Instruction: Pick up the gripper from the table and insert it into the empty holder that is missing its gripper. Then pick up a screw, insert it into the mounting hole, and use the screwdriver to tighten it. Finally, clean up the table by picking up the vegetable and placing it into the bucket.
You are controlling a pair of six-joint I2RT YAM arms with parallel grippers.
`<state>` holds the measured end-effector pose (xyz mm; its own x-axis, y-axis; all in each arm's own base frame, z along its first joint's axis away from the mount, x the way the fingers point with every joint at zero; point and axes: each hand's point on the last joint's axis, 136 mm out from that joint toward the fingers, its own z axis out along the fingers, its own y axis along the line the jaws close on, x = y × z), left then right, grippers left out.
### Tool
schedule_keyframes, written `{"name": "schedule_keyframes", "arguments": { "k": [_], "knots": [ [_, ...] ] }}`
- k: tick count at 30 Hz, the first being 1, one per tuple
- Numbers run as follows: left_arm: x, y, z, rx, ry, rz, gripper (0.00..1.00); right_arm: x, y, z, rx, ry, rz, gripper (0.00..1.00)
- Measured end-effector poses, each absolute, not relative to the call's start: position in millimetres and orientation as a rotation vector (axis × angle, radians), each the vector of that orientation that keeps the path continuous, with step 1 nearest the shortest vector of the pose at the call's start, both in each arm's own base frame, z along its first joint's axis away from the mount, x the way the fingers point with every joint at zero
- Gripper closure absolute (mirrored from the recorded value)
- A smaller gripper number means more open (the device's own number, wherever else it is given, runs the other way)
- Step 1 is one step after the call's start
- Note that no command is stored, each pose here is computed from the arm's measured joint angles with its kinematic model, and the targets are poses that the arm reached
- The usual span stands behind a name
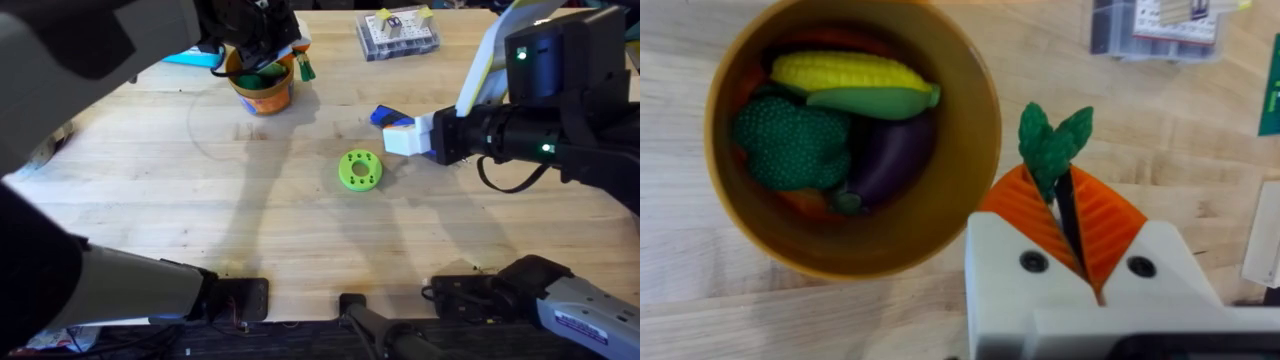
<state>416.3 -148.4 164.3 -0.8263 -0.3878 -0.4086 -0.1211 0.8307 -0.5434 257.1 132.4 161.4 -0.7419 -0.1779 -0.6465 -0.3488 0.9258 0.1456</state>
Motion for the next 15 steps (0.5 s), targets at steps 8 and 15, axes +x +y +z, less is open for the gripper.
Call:
{"name": "schedule_keyframes", "arguments": {
  "k": [8, 15],
  "knots": [
    [409, -137, 146, -0.441, 2.571, -0.669, 0.969, 255, 131, 159, -0.374, 2.431, 0.335, 0.043],
    [412, -96, 189, -0.529, 2.454, -0.657, 0.969, 255, 131, 159, -0.375, 2.431, 0.335, 0.043]
  ]
}}
